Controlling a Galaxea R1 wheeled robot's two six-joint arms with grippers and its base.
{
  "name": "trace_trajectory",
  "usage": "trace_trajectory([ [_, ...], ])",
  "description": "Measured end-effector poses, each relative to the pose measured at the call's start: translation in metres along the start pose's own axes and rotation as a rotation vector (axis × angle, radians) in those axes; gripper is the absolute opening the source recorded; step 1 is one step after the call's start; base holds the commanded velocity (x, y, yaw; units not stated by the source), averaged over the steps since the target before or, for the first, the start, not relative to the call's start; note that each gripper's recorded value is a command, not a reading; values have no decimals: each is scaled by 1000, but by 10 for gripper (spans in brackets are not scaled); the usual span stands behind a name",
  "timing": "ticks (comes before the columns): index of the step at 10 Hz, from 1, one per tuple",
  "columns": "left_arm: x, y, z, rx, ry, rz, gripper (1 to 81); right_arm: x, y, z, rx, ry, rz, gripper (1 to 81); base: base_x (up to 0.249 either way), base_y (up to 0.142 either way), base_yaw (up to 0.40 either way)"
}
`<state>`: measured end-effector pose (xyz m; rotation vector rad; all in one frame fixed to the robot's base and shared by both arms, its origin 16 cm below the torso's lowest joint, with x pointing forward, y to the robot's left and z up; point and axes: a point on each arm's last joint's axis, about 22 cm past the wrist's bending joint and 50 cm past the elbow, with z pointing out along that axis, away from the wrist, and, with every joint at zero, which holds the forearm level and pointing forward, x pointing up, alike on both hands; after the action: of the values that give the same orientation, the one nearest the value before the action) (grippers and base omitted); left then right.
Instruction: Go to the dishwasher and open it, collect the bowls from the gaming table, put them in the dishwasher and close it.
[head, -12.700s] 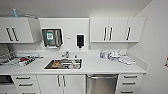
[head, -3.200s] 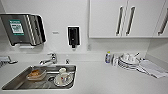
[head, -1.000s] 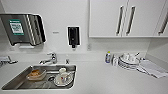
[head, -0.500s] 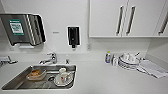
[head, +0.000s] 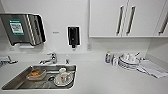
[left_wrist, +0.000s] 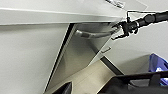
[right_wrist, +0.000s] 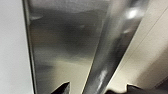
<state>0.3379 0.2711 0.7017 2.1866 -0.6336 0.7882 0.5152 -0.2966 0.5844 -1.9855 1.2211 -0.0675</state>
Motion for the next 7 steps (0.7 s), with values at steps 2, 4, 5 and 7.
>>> trace_trajectory([
  [2, -1, -3, -1, 6, -2, 1, 811, 3, 5, 8, -13, 5, 19, 811, 0, 0, 0],
  [4, -1, -5, -1, 9, -3, 2, 811, 12, 22, 11, -39, 23, 39, 811, 0, 0, 0],
  [5, -2, -7, 0, 12, -2, 1, 811, 16, 24, 12, -36, 34, 44, 811, 0, 0, 0],
  [7, -3, -9, 4, 11, -3, 1, 811, 21, 28, 13, -29, 51, 49, 811, 0, 0, 0],
])
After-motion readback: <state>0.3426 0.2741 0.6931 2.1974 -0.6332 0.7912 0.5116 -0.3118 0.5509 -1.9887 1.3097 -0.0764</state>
